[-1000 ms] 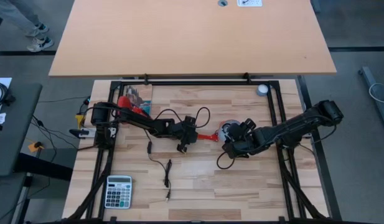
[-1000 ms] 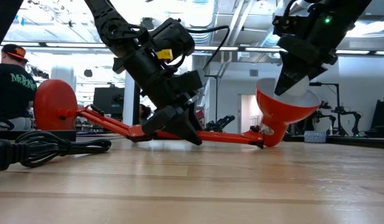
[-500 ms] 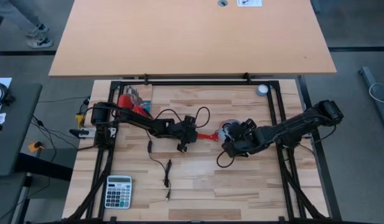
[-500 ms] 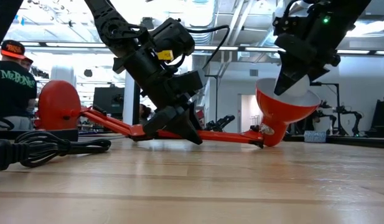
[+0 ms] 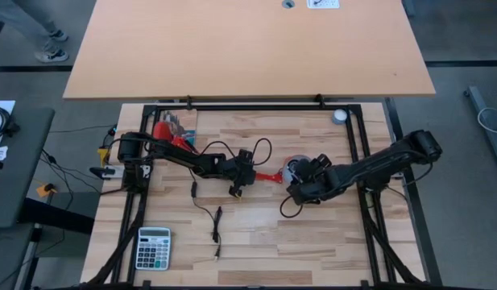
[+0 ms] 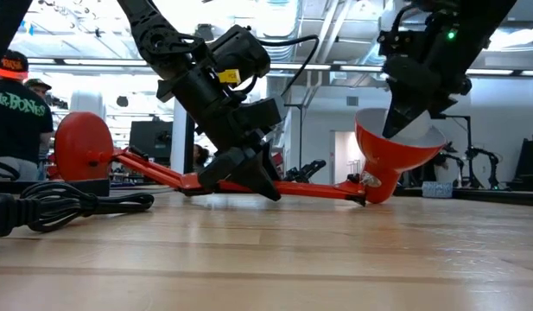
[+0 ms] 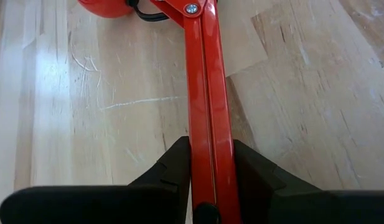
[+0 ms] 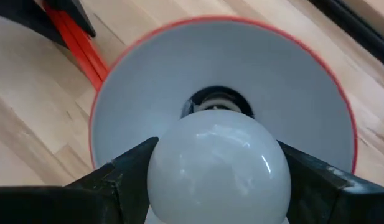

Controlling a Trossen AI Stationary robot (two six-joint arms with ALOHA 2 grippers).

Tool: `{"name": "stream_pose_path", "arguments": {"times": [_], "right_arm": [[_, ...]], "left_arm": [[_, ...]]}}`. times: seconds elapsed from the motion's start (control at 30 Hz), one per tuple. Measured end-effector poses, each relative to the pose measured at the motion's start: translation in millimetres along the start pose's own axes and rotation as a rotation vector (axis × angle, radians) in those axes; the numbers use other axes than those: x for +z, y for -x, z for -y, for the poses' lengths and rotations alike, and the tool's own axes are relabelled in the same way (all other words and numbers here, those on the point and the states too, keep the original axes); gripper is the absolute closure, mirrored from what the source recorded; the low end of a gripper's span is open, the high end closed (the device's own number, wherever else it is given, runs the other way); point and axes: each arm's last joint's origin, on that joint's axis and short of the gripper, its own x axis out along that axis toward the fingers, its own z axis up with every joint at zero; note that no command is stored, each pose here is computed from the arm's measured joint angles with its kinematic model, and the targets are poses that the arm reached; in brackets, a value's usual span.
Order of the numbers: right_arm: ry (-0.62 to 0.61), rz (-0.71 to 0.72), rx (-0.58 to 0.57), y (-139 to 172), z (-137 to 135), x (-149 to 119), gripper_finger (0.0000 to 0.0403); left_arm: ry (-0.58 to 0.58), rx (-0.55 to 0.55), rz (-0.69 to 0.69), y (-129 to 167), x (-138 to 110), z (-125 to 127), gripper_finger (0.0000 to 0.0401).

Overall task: Screw lightbulb
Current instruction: Insert the lightbulb in the lamp

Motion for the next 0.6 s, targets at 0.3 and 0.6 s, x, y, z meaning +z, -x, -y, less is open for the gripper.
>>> {"name": "stream_pose_path", "arguments": {"times": [0.3, 0.6], "right_arm": [[0.006, -0.013, -0.043, -14, -7, -3, 0.0116], [-0.101, -0.017, -0.036, -13, -6, -2, 0.0116]], "left_arm": [[0.004, 0.002, -0.002, 0, 0, 0, 0.0319], [0.002, -0.005, 0.003, 0, 0, 0, 0.0319]]}}
